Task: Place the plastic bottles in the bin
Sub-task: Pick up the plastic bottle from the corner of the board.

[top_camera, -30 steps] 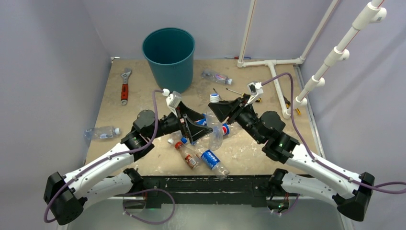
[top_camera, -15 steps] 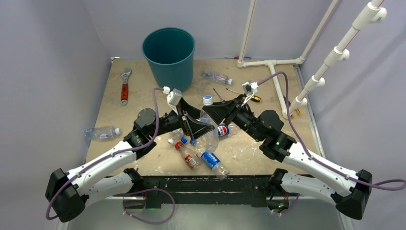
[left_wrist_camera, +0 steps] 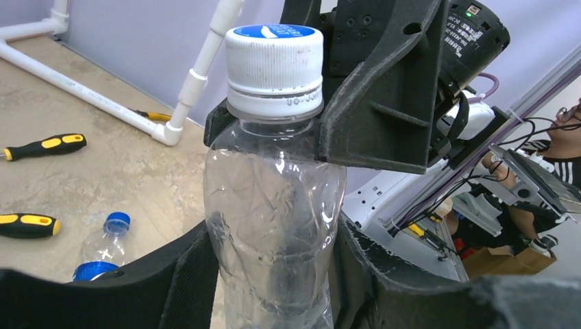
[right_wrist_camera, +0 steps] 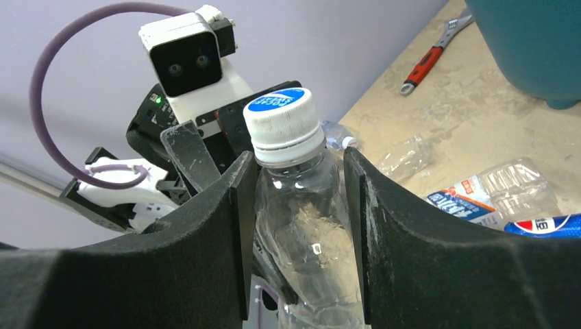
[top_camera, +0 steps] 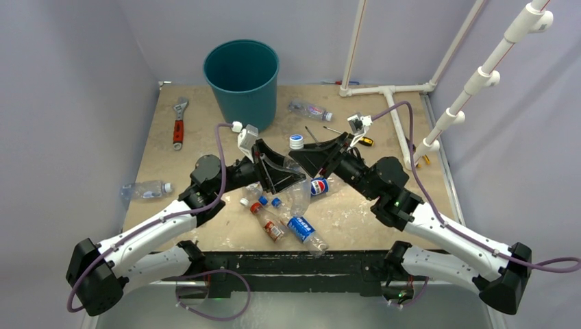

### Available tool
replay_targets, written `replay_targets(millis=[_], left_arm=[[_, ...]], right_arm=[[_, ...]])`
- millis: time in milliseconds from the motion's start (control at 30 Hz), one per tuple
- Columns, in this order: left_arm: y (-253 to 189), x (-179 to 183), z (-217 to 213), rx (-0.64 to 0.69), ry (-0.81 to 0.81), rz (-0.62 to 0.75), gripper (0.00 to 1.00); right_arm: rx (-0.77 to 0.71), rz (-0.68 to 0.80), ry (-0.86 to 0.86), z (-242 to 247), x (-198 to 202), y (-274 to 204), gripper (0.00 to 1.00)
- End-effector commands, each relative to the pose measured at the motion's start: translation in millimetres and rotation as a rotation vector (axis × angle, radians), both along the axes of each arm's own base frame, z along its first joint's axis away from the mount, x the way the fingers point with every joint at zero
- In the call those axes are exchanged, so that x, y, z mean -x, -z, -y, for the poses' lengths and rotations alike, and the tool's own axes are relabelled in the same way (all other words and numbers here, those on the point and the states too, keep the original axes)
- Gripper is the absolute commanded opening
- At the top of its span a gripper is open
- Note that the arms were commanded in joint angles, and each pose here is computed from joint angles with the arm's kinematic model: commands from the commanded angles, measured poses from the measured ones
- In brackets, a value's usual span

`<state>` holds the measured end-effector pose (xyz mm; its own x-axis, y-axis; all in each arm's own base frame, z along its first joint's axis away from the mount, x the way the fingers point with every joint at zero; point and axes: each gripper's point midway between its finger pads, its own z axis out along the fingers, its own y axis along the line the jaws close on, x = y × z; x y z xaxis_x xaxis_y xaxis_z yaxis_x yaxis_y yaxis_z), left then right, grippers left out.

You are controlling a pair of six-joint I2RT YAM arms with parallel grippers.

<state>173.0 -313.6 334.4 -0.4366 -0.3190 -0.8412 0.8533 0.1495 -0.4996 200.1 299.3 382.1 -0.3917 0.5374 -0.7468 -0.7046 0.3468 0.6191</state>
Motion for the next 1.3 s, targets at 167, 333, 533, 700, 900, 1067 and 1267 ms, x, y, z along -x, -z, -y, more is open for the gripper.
replay_targets(millis=[167,333,533,700,900,1067,1267], left_arm=[[-34,5,-8,0.08,-0.015,0.077,0.35],[-40,5,-14,0.079,-0.04,0.092,0.36],[-54,-2,-26,0.076,-0.134,0.126,0.36],[-80,-6,-35,0.12,-0.194,0.164,0.36],[-106,-2,-33,0.171,-0.165,0.183,0.36],[-118,5,-32,0.2,-0.128,0.187,0.36],[-119,6,-32,0.207,-0.124,0.186,0.36]], right_arm=[[-0.059,0.049,-0.033,4,10,-30,0.78],[-0.007,0.109,0.038,26,13,-42,0.94],[0.049,0.204,0.051,53,34,-34,0.97],[0.083,0.264,-0.09,39,56,-10,0.94],[0.098,0.308,-0.238,15,69,-1,0.95],[0.084,0.332,-0.273,7,71,-3,0.99],[0.078,0.33,-0.297,-3,68,-5,0.98]])
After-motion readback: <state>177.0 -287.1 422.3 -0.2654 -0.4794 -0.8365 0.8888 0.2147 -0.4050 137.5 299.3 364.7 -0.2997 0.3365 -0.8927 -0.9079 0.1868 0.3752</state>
